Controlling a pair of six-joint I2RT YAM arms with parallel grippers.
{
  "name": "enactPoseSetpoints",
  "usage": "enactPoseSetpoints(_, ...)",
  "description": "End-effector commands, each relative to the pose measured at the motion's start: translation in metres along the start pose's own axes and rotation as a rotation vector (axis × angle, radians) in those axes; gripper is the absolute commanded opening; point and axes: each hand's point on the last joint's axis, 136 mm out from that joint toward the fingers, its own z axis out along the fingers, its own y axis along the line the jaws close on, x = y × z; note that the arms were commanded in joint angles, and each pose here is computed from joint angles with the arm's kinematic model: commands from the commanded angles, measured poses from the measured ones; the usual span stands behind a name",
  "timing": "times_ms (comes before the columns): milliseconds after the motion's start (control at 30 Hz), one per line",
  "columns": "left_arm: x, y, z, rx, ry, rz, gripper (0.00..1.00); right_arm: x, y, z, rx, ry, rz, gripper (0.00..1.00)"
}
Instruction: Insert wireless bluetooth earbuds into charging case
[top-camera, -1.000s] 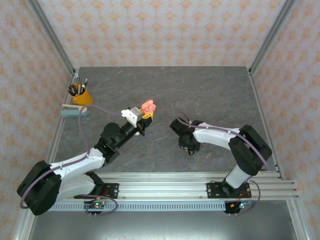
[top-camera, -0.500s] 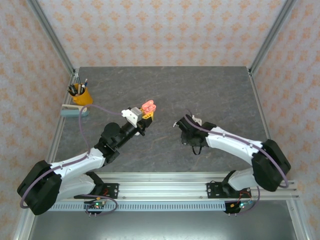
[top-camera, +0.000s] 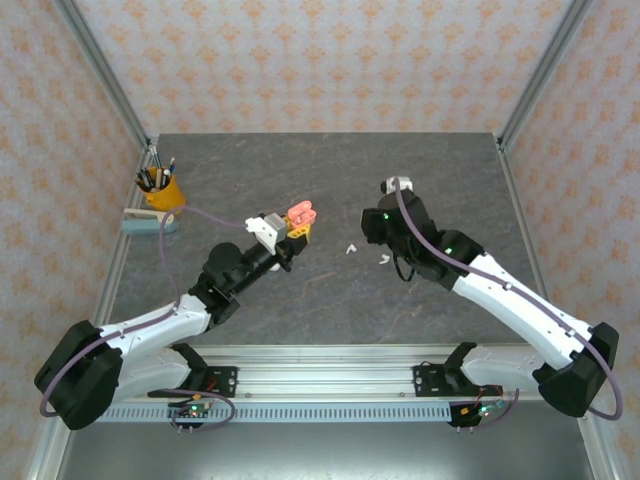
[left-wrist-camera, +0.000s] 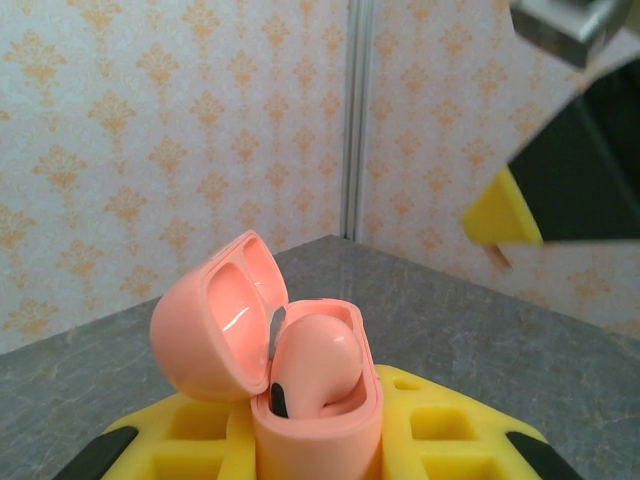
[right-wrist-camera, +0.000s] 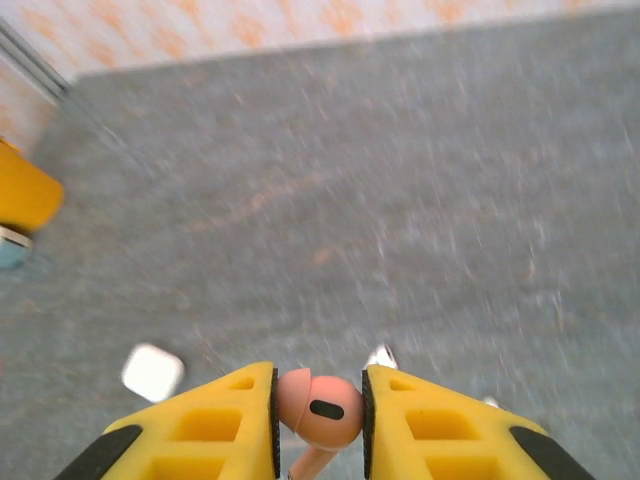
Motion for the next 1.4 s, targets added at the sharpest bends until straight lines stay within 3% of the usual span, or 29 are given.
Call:
enactPoseSetpoints(0,-0.019,-0.004,0.008,0.034,-0.047,-0.012,0.00,-0.040,0.019,-0.015,-0.067,-0.106,-0.109,0.26)
enactPoseSetpoints(233,-0.024,-0.010,0.023,0.075,-0.051,-0.027,0.00,-0.068,0.058,-0.025,-0.232,-0.169,-0.212,0.25)
enactPoseSetpoints(533,-0.031,-0.015,0.035,0.102,-0.066,-0.041,0.00,-0.066,0.084,-0.009,-0.329,-0.141,-0.249,0.25)
enactPoseSetpoints(1367,-0.039,-0.016,0.040,0.106,-0.087,-0.041,0.00,-0.049,0.089,0.020,-0.332,-0.087,-0.237,0.24)
